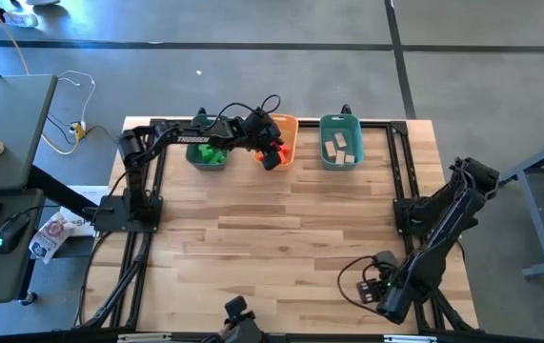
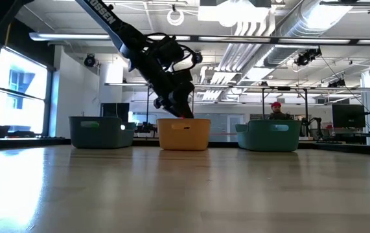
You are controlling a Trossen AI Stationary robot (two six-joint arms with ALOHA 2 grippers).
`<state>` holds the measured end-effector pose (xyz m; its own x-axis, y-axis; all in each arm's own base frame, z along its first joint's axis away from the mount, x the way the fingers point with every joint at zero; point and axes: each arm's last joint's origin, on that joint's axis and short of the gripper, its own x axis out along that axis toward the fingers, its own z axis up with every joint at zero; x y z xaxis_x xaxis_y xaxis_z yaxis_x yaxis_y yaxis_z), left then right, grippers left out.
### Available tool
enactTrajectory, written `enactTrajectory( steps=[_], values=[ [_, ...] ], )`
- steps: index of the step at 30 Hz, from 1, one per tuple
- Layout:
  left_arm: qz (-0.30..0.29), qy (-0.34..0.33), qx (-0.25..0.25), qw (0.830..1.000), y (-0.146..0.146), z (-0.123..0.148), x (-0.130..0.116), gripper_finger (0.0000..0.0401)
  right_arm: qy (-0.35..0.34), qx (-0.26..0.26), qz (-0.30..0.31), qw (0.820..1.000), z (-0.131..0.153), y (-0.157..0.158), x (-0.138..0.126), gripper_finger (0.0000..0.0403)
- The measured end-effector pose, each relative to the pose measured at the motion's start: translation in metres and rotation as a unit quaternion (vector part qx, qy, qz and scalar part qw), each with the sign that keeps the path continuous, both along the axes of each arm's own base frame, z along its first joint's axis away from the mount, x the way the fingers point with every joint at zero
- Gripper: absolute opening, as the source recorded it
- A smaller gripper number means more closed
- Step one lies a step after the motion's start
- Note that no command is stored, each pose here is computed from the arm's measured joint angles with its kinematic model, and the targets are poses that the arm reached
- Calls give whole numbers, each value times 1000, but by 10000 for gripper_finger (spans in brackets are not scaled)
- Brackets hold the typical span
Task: Sort & place blocks by color
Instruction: Put the orange game piece into the yellow bin, then put the white block into the green bin
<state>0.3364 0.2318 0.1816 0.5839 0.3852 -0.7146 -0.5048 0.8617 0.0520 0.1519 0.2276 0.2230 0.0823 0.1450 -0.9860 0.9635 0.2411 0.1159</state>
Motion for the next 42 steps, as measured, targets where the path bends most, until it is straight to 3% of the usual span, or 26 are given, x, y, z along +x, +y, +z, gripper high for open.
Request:
enactTrajectory(
  steps=[18,24,42],
  values=[
    [21,-28,-7,999,2,2,2,217,50,-10,1,999,-30,16,6,200],
    [28,-32,-15,999,0,4,2,224,66,-10,-1,998,-44,23,9,200],
    [16,-95,31,995,-14,68,-13,225,95,-39,-17,995,-71,24,20,200]
  ],
)
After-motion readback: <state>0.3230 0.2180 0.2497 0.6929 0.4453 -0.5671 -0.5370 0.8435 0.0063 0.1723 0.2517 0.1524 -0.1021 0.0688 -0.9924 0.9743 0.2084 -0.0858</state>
